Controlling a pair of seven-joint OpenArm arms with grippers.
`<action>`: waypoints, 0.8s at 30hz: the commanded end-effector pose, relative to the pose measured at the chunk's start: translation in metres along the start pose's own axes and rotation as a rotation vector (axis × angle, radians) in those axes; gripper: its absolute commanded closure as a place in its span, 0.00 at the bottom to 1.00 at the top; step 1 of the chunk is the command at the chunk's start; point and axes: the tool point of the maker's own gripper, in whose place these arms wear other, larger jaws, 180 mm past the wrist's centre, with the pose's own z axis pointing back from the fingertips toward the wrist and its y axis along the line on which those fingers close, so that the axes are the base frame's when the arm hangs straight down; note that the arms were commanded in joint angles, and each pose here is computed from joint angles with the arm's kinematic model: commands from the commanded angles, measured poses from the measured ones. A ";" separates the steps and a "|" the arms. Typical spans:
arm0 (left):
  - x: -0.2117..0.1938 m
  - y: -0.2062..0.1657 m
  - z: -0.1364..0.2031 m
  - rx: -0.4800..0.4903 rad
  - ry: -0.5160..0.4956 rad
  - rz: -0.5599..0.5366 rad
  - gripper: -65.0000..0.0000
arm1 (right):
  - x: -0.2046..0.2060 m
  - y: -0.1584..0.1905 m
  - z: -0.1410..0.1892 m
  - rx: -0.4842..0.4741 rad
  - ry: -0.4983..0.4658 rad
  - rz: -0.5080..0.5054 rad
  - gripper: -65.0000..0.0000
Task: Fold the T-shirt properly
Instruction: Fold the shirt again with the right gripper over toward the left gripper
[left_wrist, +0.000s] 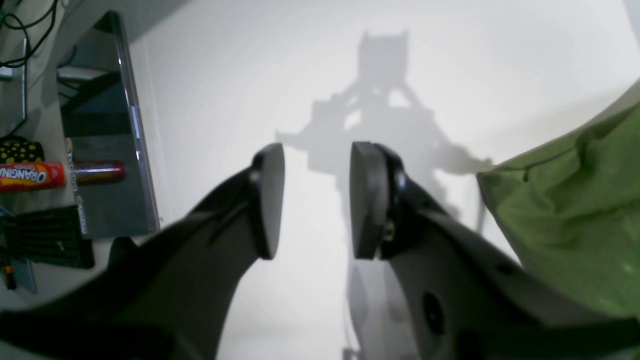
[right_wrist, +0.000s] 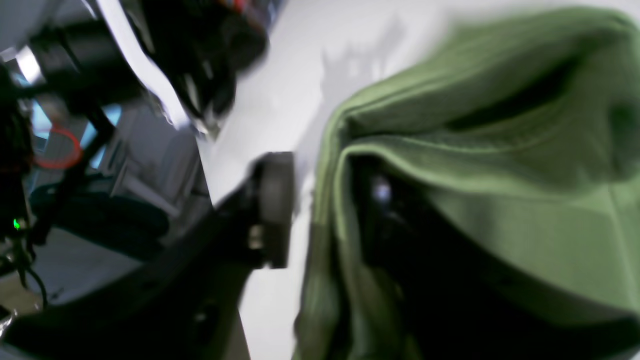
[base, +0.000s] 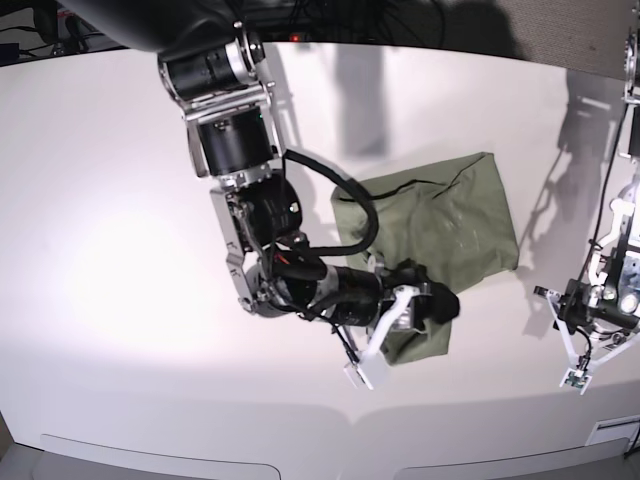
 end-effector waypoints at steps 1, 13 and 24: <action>0.017 0.017 0.007 0.039 -0.047 0.009 0.67 | 0.024 0.020 -0.007 0.057 -0.053 0.043 0.60; 0.017 0.017 0.007 0.039 -0.047 0.008 0.67 | -0.010 0.072 -0.037 0.208 0.062 0.083 0.59; 0.018 0.017 0.007 0.038 -0.055 0.008 0.67 | 0.006 -0.022 0.020 -0.125 0.143 0.105 0.59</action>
